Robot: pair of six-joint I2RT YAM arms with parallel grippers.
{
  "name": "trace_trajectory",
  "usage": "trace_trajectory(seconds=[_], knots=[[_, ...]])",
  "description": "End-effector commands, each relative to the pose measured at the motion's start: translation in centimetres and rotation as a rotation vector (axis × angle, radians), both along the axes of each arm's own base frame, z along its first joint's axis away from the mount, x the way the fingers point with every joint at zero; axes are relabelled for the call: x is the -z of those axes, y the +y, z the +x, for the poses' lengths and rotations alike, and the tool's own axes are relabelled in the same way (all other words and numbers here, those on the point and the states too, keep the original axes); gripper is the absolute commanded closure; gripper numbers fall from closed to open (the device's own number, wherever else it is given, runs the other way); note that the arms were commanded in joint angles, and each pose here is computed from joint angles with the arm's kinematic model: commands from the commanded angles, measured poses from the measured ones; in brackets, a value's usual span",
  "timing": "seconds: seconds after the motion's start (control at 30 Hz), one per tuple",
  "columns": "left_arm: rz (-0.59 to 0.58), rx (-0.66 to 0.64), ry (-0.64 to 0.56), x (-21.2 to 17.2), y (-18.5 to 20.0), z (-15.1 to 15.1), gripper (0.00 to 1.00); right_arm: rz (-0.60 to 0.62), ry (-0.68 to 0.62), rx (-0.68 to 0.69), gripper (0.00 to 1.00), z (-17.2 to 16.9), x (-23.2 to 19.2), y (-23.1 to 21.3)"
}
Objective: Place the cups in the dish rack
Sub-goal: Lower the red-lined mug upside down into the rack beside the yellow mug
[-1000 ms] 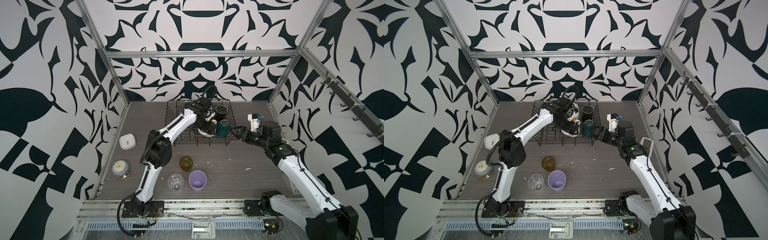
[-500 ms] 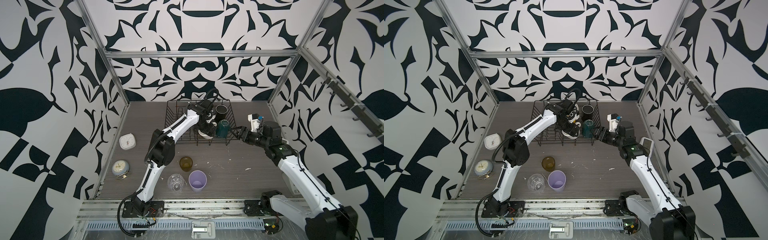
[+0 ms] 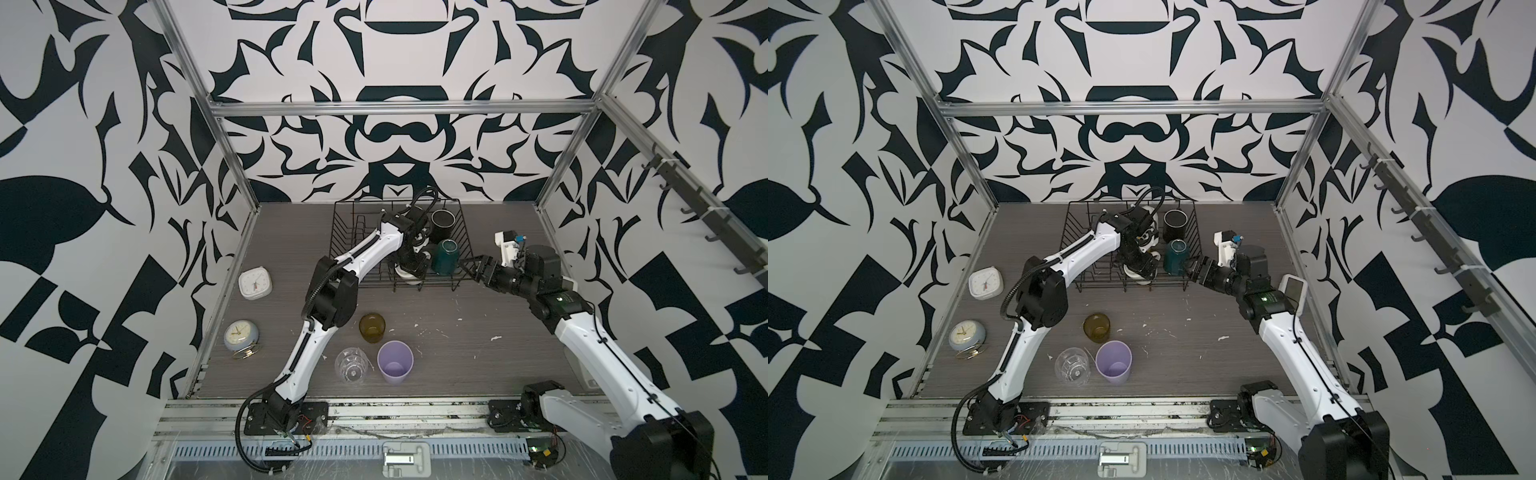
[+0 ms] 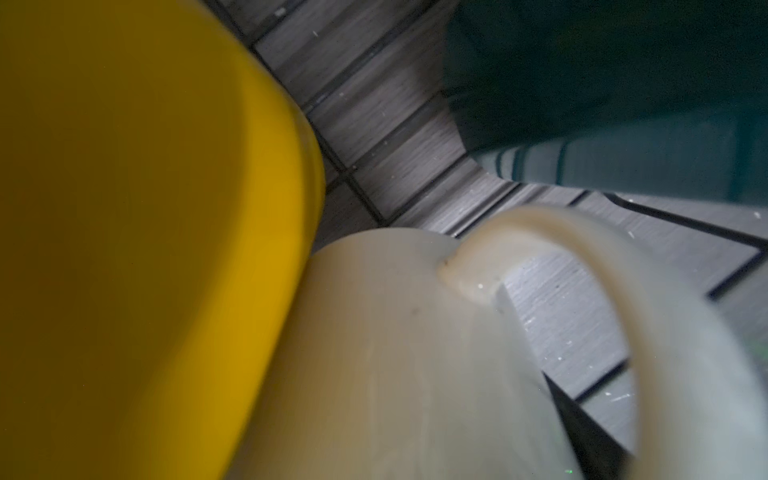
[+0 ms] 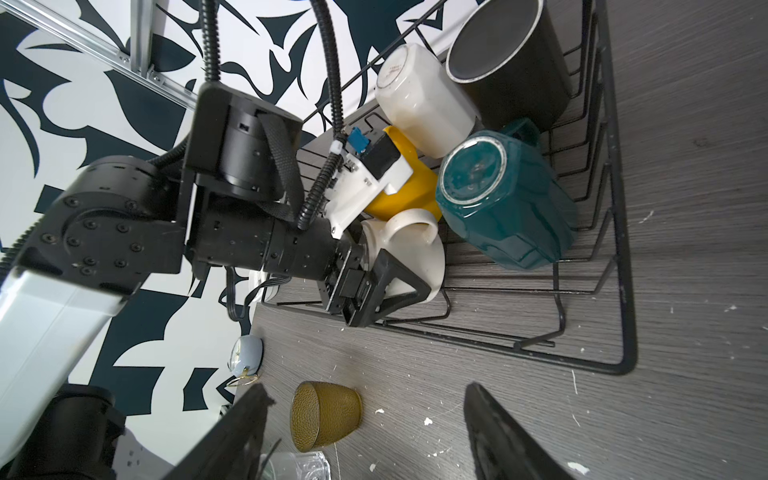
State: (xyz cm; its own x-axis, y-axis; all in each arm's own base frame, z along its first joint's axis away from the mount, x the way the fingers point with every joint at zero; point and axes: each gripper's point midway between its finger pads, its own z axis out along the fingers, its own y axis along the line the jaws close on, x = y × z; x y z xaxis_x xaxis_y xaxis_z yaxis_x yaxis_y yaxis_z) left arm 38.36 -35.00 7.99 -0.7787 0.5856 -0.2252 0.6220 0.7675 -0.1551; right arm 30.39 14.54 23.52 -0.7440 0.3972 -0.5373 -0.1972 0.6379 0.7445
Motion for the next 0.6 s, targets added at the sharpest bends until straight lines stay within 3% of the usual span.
trace_trajectory(seconds=[0.0, 0.33, 0.47, 0.57], knots=[[0.020, -0.009, -0.018, -0.8, 0.2, 0.3, 1.00, 0.022, -0.051, -0.005, 0.23, 0.0, -1.4, 0.0], [0.039, -0.030, -0.009, 0.8, 0.0, 0.9, 0.98, 0.025, -0.052, -0.001, 0.23, -0.1, -1.3, -0.1], [0.047, -0.038, -0.008, 1.1, 0.0, 1.0, 0.87, 0.025, -0.052, -0.001, 0.23, -0.1, -1.3, -0.1], [0.053, -0.042, -0.006, 1.3, 0.1, 1.1, 0.68, 0.025, -0.050, 0.001, 0.23, -0.1, -1.2, -0.2]])
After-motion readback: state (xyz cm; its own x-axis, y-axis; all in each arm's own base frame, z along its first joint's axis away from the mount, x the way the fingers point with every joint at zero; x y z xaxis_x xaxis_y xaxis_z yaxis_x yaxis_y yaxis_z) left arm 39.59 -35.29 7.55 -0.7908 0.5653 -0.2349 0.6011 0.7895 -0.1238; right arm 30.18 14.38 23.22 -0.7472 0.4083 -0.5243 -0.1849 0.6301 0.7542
